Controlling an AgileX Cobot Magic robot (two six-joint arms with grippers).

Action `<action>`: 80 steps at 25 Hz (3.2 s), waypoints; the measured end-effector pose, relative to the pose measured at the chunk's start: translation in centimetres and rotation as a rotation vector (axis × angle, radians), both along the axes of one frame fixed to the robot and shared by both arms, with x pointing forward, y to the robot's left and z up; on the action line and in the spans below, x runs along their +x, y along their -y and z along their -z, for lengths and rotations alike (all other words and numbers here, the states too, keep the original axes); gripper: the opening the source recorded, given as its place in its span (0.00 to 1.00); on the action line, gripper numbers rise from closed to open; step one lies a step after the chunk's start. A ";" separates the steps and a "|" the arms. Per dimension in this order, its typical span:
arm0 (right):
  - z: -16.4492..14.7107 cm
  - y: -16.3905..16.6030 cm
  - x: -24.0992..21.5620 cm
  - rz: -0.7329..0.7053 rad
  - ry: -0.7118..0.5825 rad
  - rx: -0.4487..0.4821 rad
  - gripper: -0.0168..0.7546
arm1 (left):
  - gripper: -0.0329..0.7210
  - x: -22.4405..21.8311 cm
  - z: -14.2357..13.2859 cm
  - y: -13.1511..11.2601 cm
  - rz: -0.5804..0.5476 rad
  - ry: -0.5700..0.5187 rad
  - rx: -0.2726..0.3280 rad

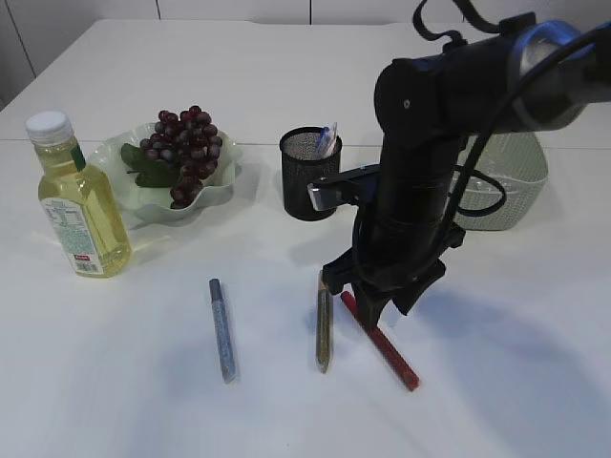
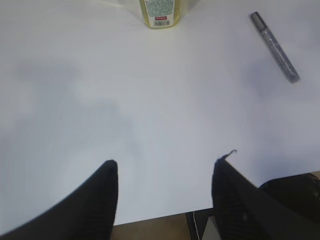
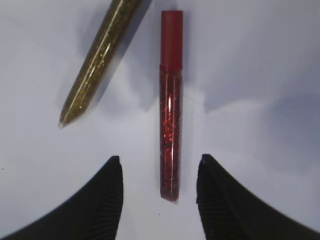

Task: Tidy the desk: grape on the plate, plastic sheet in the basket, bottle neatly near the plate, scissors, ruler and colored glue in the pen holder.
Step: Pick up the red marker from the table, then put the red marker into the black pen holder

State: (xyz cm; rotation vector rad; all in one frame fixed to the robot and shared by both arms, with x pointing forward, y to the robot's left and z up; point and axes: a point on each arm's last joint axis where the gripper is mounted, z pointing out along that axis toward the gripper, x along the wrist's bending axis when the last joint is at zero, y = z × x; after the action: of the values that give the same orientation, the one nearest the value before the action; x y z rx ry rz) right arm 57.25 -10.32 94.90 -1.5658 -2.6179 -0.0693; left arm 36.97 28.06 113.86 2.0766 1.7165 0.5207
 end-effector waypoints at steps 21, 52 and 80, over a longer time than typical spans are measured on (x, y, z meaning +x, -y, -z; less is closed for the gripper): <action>4.4 -0.9 1.8 -0.010 -0.068 -0.042 0.52 | 0.62 0.0 0.0 -0.1 -0.004 0.003 0.016; 4.5 -1.3 2.4 -0.013 -0.076 -0.044 0.15 | 0.62 0.1 0.0 -0.4 -0.012 0.009 0.049; -4.6 1.6 -1.4 0.014 0.698 0.298 0.14 | 0.62 0.1 0.0 -0.5 -0.013 0.010 0.057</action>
State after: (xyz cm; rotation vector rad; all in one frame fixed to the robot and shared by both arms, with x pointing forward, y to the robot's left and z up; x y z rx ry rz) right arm 55.83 -11.89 99.48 -1.6610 -2.8560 -1.1391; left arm 37.05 28.56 113.90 2.0990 1.7302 0.5895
